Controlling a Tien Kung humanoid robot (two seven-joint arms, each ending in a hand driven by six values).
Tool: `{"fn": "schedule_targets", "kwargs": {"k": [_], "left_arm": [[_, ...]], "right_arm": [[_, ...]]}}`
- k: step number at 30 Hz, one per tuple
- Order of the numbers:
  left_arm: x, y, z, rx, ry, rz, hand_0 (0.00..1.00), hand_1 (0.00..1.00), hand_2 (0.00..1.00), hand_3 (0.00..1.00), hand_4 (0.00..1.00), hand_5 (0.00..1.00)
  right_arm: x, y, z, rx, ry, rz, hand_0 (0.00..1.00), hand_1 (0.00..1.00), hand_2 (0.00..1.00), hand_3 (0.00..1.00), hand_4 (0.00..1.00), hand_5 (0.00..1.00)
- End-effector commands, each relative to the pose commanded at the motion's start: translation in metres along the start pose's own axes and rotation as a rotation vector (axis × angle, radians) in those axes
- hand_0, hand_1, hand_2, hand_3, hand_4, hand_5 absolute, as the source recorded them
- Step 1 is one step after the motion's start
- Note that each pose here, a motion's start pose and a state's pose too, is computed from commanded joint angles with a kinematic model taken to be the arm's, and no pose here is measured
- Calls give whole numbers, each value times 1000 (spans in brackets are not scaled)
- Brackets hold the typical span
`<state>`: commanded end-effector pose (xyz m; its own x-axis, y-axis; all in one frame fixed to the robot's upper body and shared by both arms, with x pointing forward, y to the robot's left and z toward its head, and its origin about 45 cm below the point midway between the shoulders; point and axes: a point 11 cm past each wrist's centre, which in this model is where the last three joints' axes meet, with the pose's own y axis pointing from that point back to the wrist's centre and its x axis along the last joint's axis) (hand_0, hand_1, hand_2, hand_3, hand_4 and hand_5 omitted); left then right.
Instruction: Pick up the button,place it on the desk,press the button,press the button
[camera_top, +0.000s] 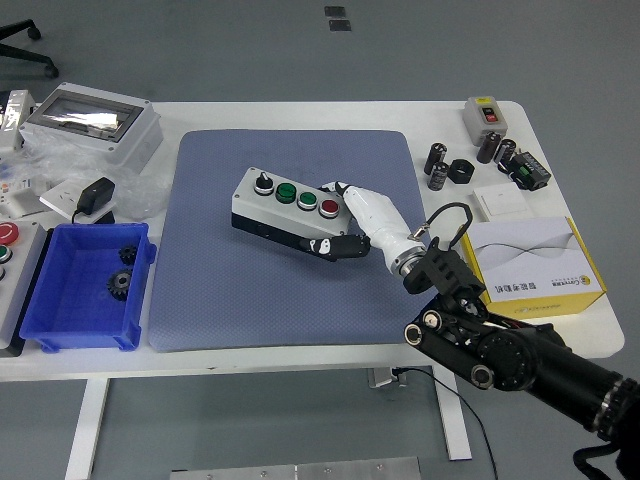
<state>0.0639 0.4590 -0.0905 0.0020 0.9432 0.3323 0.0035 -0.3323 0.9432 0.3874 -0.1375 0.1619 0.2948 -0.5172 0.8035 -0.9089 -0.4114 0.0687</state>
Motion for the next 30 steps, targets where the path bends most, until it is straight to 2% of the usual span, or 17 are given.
{"fn": "schedule_targets", "kwargs": {"k": [2,3,6,8,9,14,20,21,30], "left_arm": [[-1,0,-1,1,1,0,665,575,513,579,431,60],[-1,0,-1,2,1,0,665,578,514,581,442,64],[-1,0,-2,4,2,1,665,578,514,581,442,64],[-1,0,-2,5,1,1,665,578,514,581,442,64],[-2,0,-2,5,1,1,665,578,513,580,442,67],[-1,0,-1,2,-1,1,665,578,513,580,442,67],[-2,0,-1,4,-3,-2,665,579,514,581,446,70],[-2,0,-1,4,-3,-2,664,580,514,582,452,76],[-2,0,0,0,-4,-3,664,582,515,583,456,79]], "right_arm": [[2,5,-10,83,21,-28,79,276,408,366,2,2],[1,8,-14,117,39,-45,65,229,271,184,2,2],[-10,16,-21,191,125,-116,65,229,271,184,2,2],[-17,19,-20,205,169,-145,65,229,271,184,2,2],[-22,21,-18,207,187,-157,70,230,246,171,2,2],[-34,22,-6,183,244,-169,70,230,246,171,2,2],[-32,21,10,140,263,-152,84,239,245,169,2,2],[-32,21,11,135,263,-150,151,267,253,178,2,2],[-29,21,16,121,267,-164,146,269,251,181,2,2]]}}
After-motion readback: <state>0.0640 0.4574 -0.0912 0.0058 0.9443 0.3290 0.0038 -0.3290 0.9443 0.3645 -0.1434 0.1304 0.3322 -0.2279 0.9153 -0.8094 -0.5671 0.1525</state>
